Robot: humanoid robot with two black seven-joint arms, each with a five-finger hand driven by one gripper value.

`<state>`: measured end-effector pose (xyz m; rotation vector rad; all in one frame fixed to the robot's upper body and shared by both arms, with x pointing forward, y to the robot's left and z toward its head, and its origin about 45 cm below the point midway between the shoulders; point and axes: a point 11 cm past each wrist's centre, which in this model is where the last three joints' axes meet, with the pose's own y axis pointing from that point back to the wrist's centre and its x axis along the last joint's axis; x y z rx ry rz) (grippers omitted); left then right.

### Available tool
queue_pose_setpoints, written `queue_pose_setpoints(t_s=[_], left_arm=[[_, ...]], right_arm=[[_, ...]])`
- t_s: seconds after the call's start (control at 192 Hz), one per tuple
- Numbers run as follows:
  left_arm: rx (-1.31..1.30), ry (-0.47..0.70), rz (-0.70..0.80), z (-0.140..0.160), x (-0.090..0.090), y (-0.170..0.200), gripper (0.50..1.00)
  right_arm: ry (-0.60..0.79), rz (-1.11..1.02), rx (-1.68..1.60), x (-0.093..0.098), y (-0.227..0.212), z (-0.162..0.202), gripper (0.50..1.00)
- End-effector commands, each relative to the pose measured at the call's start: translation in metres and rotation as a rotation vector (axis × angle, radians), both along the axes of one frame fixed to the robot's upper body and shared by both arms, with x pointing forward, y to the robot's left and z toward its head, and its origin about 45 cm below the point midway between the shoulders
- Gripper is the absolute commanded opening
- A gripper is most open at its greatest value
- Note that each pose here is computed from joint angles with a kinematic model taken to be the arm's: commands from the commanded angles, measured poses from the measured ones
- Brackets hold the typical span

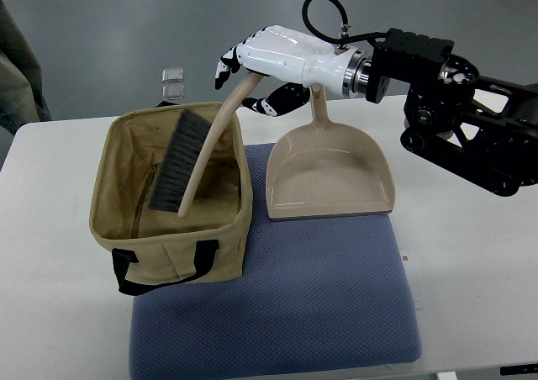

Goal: Put pink broom in yellow bag with right hand

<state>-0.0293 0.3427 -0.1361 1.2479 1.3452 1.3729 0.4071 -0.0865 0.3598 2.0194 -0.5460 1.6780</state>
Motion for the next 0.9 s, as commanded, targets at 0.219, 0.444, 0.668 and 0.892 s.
queue_pose_setpoints(t_s=[0.219, 0.444, 0.668, 0.892], left_arm=[[0.000, 0.000, 0.000, 0.000, 0.000, 0.000, 1.000], [0.000, 0.000, 0.000, 0.000, 0.000, 0.000, 1.000], [0.000, 0.000, 0.000, 0.000, 0.000, 0.000, 1.000], [0.000, 0.000, 0.000, 0.000, 0.000, 0.000, 1.000]], right_arm=[[-0.003, -0.022, 0.027, 0.004, -0.011, 0.006, 0.924], [0.052, -0.162, 0.159, 0.017, -0.064, 0.008, 0.921], [0.235, -0.381, 0.499, 0.030, -0.147, 0.000, 0.921], [0.456, -0.635, 0.898, 0.037, -0.235, -0.041, 0.919]])
